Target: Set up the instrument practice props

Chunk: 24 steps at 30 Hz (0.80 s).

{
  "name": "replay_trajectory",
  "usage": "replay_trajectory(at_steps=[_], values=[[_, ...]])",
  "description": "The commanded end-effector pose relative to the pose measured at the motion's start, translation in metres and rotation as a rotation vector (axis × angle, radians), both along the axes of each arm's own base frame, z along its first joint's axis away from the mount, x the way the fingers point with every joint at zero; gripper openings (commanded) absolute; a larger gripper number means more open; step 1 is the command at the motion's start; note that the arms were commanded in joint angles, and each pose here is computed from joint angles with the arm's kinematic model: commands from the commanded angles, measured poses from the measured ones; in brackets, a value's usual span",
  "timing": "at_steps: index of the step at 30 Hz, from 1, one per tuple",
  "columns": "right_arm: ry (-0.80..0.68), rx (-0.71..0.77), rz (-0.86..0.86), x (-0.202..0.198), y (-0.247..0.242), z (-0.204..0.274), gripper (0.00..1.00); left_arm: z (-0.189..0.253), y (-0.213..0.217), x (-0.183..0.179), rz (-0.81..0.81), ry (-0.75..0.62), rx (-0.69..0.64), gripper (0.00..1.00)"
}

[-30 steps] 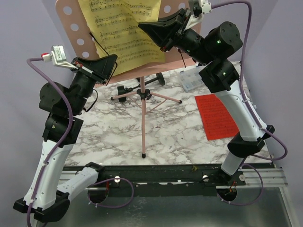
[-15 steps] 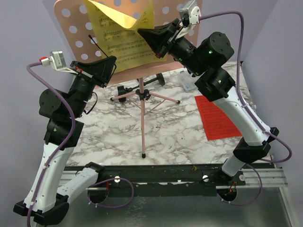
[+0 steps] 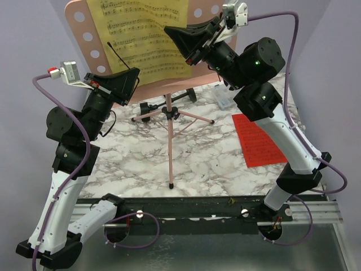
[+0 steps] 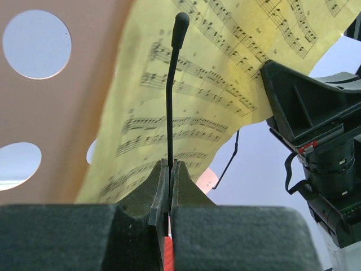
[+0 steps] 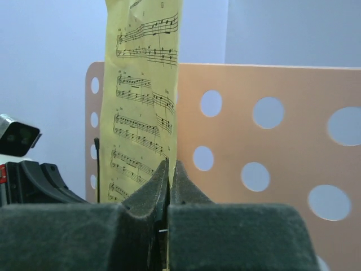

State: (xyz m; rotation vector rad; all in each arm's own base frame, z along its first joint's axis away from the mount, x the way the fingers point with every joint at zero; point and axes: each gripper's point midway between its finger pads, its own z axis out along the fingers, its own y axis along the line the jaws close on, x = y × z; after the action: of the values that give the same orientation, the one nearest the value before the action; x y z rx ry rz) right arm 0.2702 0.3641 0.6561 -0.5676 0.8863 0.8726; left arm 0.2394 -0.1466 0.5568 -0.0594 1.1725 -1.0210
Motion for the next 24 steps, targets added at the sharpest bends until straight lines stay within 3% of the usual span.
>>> replay_trajectory(at_steps=[1, 24], values=[[0.033, 0.025, 0.095, -0.012, 0.023, -0.009, 0.01, 0.019, 0.0, -0.024, -0.043, -0.093, 0.004, 0.0], [0.005, -0.005, 0.176, -0.022, 0.061, -0.019, 0.01, 0.02, 0.0, -0.026, -0.043, -0.097, 0.002, 0.0]])
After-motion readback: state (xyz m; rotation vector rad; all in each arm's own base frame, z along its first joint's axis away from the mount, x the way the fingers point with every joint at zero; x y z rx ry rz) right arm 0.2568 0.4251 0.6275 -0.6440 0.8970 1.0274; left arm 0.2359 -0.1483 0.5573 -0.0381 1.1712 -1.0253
